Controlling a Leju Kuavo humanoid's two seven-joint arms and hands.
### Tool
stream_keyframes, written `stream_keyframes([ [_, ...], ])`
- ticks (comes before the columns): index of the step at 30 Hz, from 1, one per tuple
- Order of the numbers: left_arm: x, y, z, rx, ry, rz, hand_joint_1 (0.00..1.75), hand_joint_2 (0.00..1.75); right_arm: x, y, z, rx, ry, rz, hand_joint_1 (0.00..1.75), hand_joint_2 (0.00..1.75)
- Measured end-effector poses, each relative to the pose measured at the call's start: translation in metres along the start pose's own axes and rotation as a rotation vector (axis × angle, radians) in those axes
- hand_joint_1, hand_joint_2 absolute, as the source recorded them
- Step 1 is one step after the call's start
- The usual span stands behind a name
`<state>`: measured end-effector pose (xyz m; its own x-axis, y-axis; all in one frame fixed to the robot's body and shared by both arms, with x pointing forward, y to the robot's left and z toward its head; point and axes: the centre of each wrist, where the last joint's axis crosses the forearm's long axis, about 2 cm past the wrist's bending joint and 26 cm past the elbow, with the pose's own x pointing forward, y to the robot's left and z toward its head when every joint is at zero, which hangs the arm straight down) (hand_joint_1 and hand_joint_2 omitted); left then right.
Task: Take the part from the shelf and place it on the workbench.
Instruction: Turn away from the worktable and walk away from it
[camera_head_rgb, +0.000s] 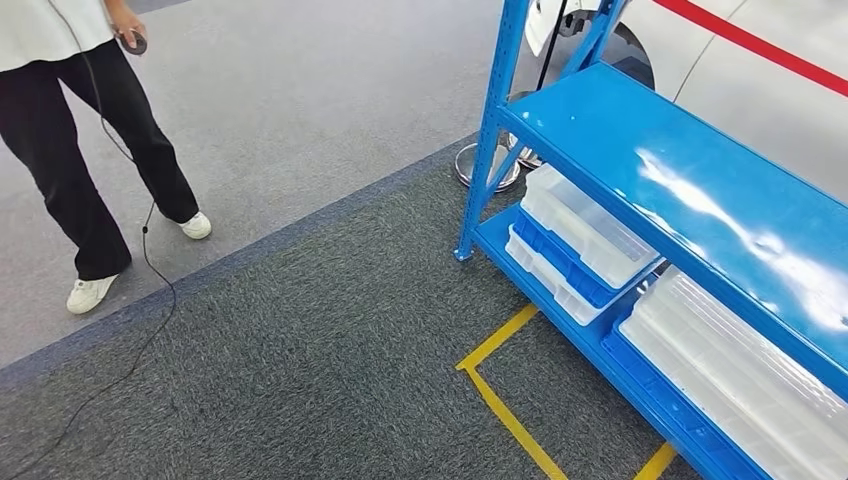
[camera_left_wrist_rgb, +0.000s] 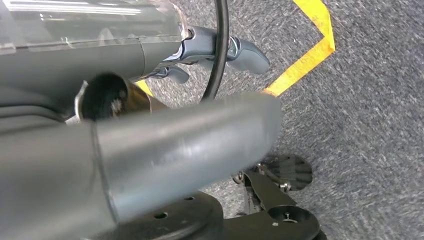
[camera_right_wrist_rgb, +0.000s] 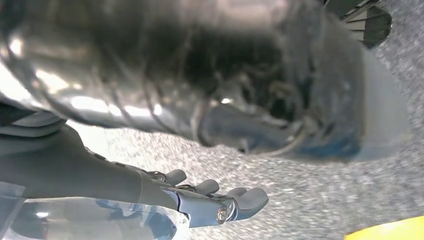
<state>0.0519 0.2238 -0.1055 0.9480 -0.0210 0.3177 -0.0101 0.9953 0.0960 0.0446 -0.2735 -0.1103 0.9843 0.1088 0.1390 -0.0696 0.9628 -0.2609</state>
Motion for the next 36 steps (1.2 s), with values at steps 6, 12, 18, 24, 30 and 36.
stream_keyframes([
  [6, 0.002, 0.0002, -0.0004, 0.002, 0.025, -0.011, 0.0, 1.75, 0.001, -0.0007, -0.0002, -0.001, -0.014, 0.012, 0.0, 0.0],
  [12, 0.002, 0.0003, -0.0004, 0.002, 0.028, -0.012, 0.0, 1.75, 0.0024, 0.0002, 0.0, 0.001, -0.019, 0.016, 0.0, 0.0],
  [18, 0.0002, 0.0005, -0.0001, 0.002, 0.025, -0.015, 0.0, 1.75, 0.0025, 0.0008, 0.0002, 0.005, -0.024, 0.018, 0.0, 0.0],
  [24, 0.0037, 0.0007, -0.0008, 0.001, 0.012, -0.027, 0.0, 1.75, 0.0009, 0.0012, 0.0003, 0.005, -0.032, 0.018, 0.0, 0.0],
  [30, 0.0007, 0.0006, -0.0002, 0.004, 0.021, -0.028, 0.0, 1.75, 0.0027, 0.0008, 0.0002, 0.004, -0.029, 0.02, 0.0, 0.0],
  [36, 0.0031, -0.0003, -0.0005, -0.001, 0.02, -0.03, 0.0, 1.75, 0.0033, 0.0001, 0.0, 0.0, -0.028, 0.018, 0.0, 0.0],
])
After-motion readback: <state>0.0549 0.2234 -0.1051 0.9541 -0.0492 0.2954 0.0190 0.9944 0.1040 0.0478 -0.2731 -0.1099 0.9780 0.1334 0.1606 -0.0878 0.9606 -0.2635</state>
